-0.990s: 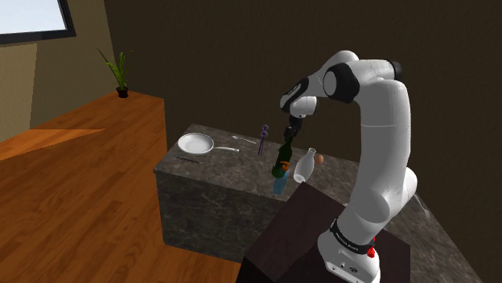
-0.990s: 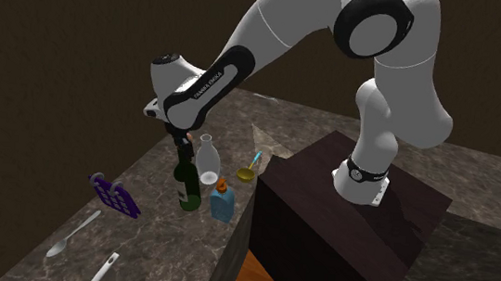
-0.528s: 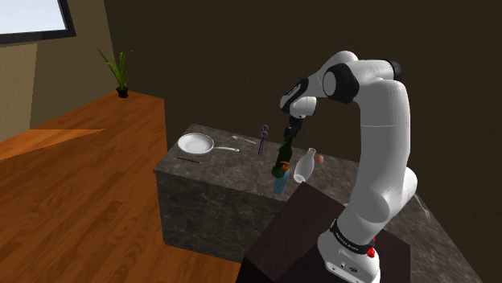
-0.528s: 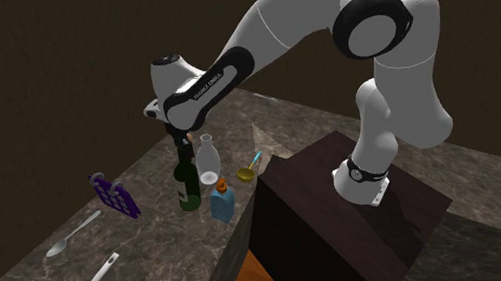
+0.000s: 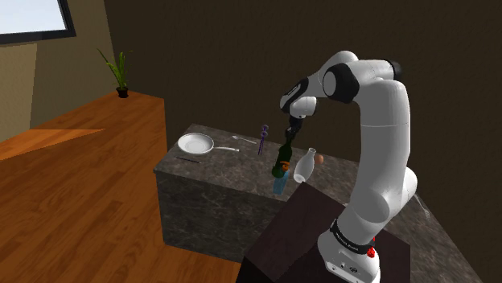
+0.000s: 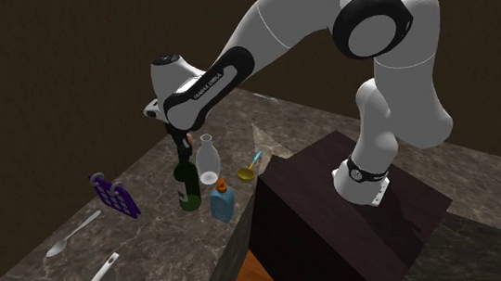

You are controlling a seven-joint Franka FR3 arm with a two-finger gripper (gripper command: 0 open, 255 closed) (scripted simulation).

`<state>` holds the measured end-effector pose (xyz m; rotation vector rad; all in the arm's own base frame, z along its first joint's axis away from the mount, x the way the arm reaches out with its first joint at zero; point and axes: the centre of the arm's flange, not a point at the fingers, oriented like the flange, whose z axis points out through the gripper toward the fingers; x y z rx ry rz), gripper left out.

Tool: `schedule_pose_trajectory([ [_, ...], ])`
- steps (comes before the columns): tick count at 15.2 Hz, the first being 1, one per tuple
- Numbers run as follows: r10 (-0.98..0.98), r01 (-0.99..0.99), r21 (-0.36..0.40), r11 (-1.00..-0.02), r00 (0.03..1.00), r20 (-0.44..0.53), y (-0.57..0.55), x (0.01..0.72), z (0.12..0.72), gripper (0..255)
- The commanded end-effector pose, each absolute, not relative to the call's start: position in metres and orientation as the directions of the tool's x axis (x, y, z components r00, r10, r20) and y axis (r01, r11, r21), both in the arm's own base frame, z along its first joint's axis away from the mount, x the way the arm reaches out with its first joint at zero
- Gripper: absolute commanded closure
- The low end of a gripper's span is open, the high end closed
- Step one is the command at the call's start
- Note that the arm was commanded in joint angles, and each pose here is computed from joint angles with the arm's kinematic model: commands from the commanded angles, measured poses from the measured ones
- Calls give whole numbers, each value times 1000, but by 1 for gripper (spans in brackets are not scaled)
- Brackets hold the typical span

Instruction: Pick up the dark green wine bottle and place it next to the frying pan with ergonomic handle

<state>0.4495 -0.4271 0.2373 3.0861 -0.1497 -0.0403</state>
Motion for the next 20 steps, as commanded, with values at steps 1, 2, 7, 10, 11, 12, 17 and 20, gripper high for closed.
schedule_pose_trajectory([
  [1, -97, -96, 52, -994, 995, -24, -427, 449, 237, 255],
  [2, -97, -96, 53, -994, 995, -24, -427, 449, 237, 255],
  [7, -97, -96, 53, -994, 995, -24, -427, 449, 263, 255],
  [10, -97, -96, 53, -994, 995, -24, -427, 449, 279, 255],
  [11, -97, -96, 53, -994, 995, -24, -427, 449, 285, 255],
  [12, -97, -96, 53, -994, 995, -24, -427, 449, 290, 255],
  [17, -97, -96, 53, -994, 995, -24, -427, 449, 316, 255],
  [20, -97, -96, 53, -994, 995, -24, -427, 449, 332, 255],
])
